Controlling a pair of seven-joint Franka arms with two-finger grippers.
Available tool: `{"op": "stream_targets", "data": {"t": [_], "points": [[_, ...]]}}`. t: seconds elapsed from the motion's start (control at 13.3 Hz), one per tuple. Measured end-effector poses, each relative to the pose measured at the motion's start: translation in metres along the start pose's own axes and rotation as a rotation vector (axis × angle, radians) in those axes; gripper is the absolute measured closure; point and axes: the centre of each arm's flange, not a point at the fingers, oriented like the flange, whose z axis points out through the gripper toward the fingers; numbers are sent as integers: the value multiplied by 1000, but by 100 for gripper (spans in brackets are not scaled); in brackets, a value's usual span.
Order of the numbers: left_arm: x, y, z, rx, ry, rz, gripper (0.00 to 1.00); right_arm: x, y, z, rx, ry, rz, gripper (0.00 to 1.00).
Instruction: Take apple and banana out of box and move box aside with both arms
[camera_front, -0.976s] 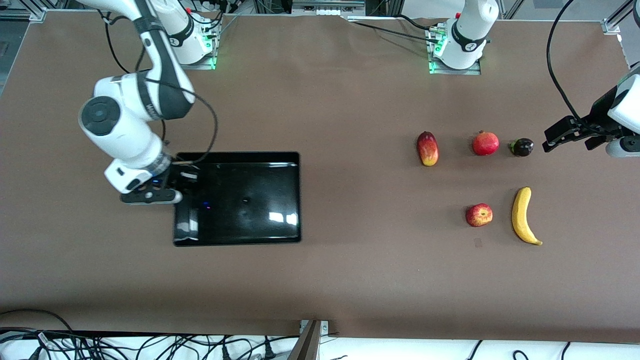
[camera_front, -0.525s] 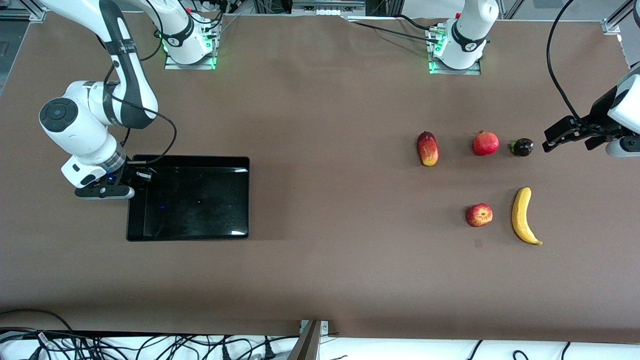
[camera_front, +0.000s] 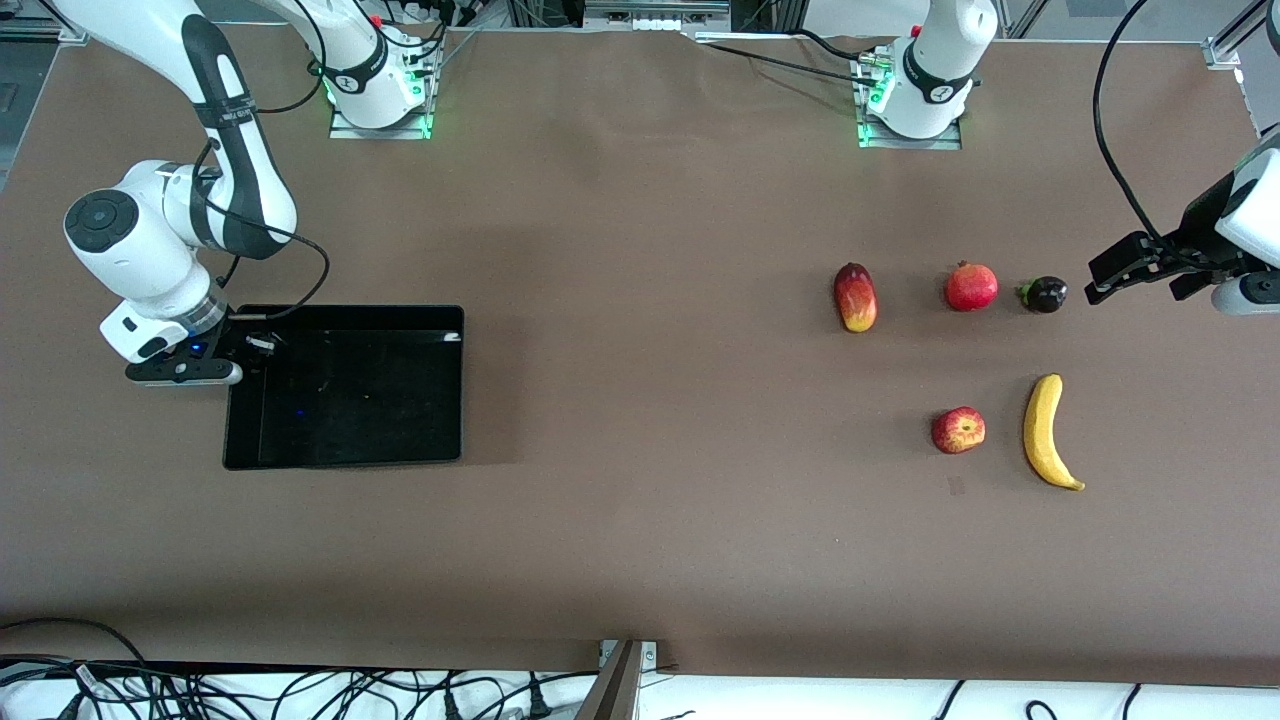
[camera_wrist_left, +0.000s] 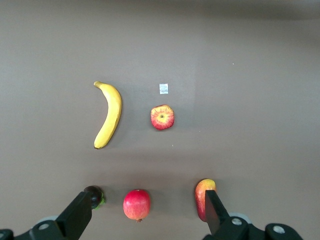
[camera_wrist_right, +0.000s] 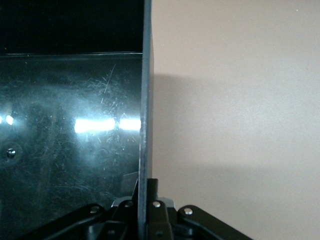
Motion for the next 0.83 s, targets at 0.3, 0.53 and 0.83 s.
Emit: {"op": "stream_targets", "data": {"t": [0.3,0.53,0.83], "points": [[0,0,0,0,0,0,0,-8,-1,9,-6,14,1,96],[0,0,0,0,0,0,0,-9,-1,9,-6,13,-33,79],[0,0,0,0,0,-1,0,-3,1,-4,11,-3,-45,37]]}}
